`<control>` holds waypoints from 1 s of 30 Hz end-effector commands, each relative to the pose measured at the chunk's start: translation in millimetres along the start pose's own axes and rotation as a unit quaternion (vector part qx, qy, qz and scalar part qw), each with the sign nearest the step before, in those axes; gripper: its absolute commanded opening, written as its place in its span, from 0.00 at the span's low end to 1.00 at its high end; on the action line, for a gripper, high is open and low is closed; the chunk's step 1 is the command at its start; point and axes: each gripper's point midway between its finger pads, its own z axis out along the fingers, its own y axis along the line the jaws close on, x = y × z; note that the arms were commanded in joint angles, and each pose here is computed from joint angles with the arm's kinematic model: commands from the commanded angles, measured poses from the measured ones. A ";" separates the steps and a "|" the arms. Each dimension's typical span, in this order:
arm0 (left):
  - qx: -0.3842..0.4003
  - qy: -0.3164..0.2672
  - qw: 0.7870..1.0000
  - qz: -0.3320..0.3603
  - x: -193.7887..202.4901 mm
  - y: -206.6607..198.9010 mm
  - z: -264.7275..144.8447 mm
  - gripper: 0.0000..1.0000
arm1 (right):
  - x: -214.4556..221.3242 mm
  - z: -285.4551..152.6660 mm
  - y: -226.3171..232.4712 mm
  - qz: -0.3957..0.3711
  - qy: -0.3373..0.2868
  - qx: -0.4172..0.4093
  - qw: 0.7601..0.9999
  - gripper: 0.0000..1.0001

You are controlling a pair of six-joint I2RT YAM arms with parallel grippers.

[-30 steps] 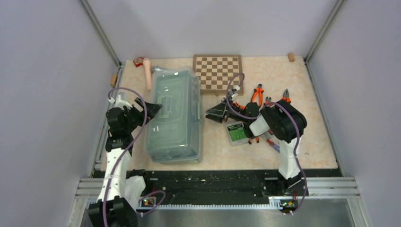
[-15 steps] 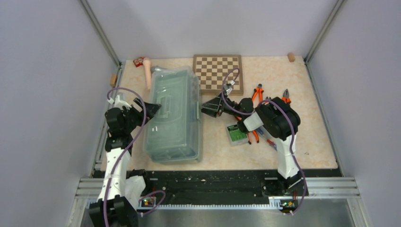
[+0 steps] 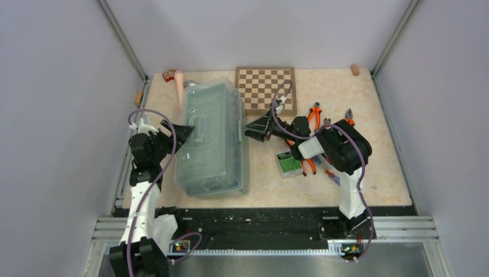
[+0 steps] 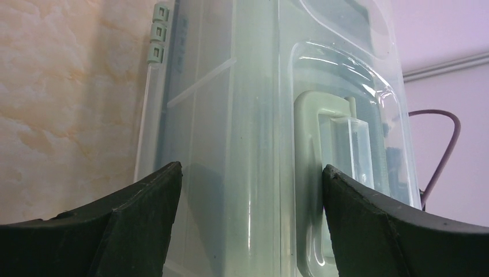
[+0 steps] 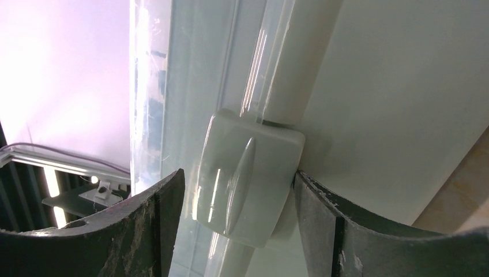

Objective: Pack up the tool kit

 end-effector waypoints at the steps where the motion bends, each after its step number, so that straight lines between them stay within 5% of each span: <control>1: -0.215 0.108 0.963 -0.121 90.5 108.0 -23.7 0.00 | 36.2 -0.6 120.5 -0.130 0.060 -0.171 0.975 0.66; 16: -0.236 0.092 0.963 -0.087 81.0 114.8 -29.6 0.00 | 32.5 -6.6 142.9 -0.137 0.055 -0.187 0.971 0.60; 25: -0.253 0.085 0.962 -0.064 69.3 112.5 -34.2 0.00 | 32.1 -10.7 171.2 -0.155 0.055 -0.210 0.964 0.39; 30: -0.244 0.074 0.966 -0.044 58.8 103.0 -36.6 0.00 | 29.6 -10.0 166.6 -0.147 0.050 -0.206 0.966 0.36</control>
